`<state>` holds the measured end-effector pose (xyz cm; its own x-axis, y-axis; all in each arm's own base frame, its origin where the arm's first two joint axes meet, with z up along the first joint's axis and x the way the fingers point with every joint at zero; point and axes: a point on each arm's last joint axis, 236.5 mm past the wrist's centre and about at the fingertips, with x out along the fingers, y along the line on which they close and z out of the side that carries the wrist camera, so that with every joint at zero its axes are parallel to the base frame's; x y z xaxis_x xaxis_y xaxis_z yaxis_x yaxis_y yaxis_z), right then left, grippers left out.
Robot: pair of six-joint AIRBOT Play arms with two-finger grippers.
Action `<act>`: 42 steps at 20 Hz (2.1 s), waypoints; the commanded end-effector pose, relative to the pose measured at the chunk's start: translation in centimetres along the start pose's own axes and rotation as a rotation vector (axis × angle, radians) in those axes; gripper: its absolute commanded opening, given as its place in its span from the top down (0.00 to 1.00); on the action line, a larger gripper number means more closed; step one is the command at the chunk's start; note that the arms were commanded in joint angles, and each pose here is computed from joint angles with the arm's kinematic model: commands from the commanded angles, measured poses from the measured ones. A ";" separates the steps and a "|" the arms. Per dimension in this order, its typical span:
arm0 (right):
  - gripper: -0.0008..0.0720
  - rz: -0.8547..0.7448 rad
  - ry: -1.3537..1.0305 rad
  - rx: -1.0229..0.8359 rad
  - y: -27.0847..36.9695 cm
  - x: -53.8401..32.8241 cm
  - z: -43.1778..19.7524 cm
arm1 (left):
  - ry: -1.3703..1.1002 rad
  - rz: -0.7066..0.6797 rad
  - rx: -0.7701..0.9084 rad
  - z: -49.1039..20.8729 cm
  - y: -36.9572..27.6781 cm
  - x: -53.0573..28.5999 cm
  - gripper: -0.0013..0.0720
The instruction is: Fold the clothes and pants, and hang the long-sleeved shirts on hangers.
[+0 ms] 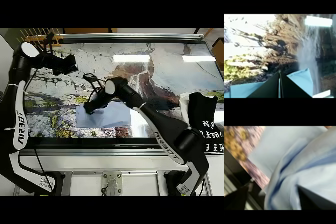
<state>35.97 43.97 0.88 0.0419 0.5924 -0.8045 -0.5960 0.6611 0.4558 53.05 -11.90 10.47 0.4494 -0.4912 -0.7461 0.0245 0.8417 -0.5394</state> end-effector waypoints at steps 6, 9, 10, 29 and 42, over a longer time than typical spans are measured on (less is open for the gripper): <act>0.01 0.159 -0.291 0.053 2.3 -4.0 6.2 | -0.146 0.134 0.032 2.4 3.0 -7.2 0.98; 0.01 -0.012 -0.249 0.111 -5.7 -8.2 1.2 | -0.134 0.187 0.045 -0.8 3.7 -7.5 0.98; 0.01 -0.071 -0.214 0.167 -9.3 -9.3 -1.8 | -0.107 0.184 0.036 -2.7 3.7 -6.9 0.98; 0.42 0.227 -0.096 0.581 -16.8 -0.6 -10.3 | 0.115 0.097 0.195 -18.4 -2.5 0.7 0.97; 0.96 -0.339 -0.531 0.697 -34.1 -35.9 -9.8 | 0.119 0.098 0.195 -18.5 -2.5 0.6 0.98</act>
<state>47.10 4.90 5.64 0.4520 0.4941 -0.7427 -0.0237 0.8390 0.5437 36.75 -18.41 4.09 0.3479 -0.4183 -0.8390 0.1641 0.9083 -0.3848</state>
